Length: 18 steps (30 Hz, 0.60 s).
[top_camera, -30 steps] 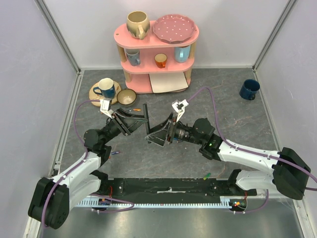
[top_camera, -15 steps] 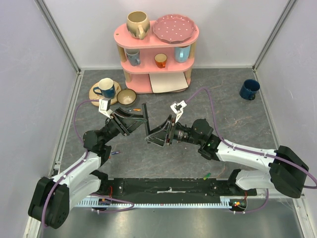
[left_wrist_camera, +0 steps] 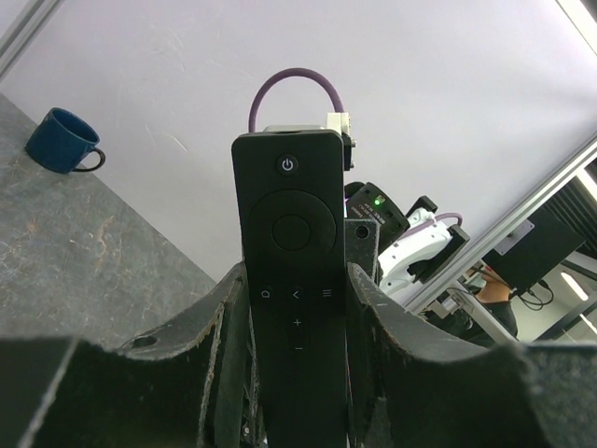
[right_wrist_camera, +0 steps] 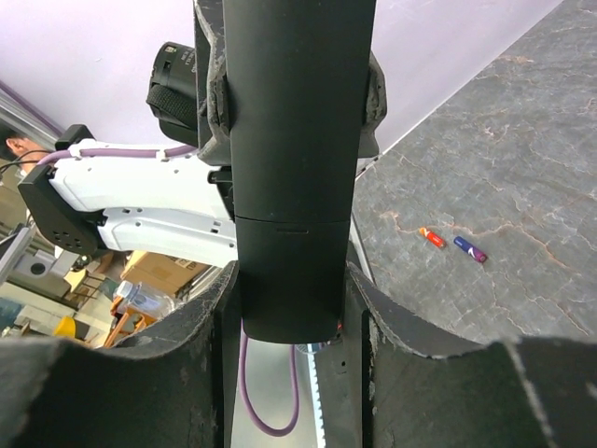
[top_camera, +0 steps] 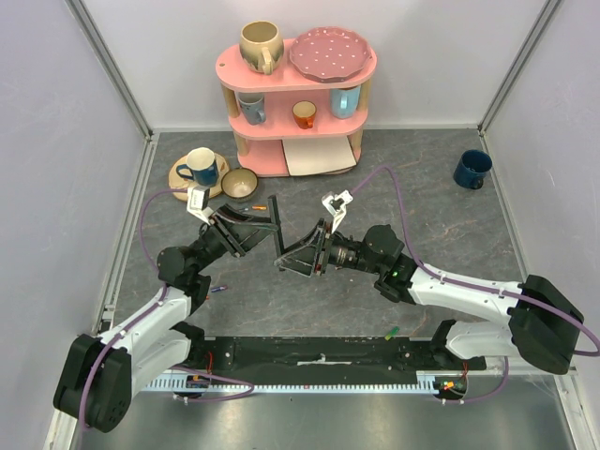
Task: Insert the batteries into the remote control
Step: Adjust the remote control.
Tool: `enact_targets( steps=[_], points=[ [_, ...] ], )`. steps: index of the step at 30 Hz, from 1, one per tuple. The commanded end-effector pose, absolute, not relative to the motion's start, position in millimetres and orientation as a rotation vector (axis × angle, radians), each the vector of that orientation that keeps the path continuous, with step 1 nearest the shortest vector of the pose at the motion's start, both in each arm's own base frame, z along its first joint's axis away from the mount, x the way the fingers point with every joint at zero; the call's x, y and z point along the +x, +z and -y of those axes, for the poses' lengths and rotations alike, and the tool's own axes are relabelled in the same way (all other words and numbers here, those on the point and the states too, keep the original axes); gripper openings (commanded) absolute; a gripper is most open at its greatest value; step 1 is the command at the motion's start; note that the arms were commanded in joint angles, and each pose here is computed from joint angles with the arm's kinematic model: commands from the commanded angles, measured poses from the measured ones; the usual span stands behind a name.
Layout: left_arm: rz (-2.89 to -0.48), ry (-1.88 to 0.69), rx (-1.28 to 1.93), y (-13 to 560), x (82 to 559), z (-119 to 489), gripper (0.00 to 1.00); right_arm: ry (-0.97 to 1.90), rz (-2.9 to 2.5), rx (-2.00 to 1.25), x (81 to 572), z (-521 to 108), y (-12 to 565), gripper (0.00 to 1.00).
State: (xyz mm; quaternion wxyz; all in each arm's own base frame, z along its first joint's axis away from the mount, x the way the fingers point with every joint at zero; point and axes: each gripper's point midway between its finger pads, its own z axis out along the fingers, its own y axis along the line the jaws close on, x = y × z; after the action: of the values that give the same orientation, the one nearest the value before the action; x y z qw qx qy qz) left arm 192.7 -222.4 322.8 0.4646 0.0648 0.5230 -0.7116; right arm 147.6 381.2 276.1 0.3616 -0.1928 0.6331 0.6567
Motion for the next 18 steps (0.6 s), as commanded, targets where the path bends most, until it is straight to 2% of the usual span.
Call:
enact_targets(
  steps=[1,2,5,13,18],
  points=[
    [-1.304,-1.766,0.143,324,192,223,0.38,1.678,-1.572,-0.564,142,-379,286,0.37],
    [-1.316,-1.767,0.135,323,193,224,0.58,1.666,-1.566,-0.574,141,-377,288,0.36],
    [-1.348,-1.746,0.119,322,197,225,0.73,1.611,-1.601,-0.613,140,-372,283,0.37],
    [-1.417,-1.659,0.093,321,212,225,0.86,1.456,-1.645,-0.687,142,-359,282,0.37],
    [-1.483,-1.55,0.017,310,222,216,0.9,1.085,-1.791,-0.769,165,-328,265,0.37]
  ],
)
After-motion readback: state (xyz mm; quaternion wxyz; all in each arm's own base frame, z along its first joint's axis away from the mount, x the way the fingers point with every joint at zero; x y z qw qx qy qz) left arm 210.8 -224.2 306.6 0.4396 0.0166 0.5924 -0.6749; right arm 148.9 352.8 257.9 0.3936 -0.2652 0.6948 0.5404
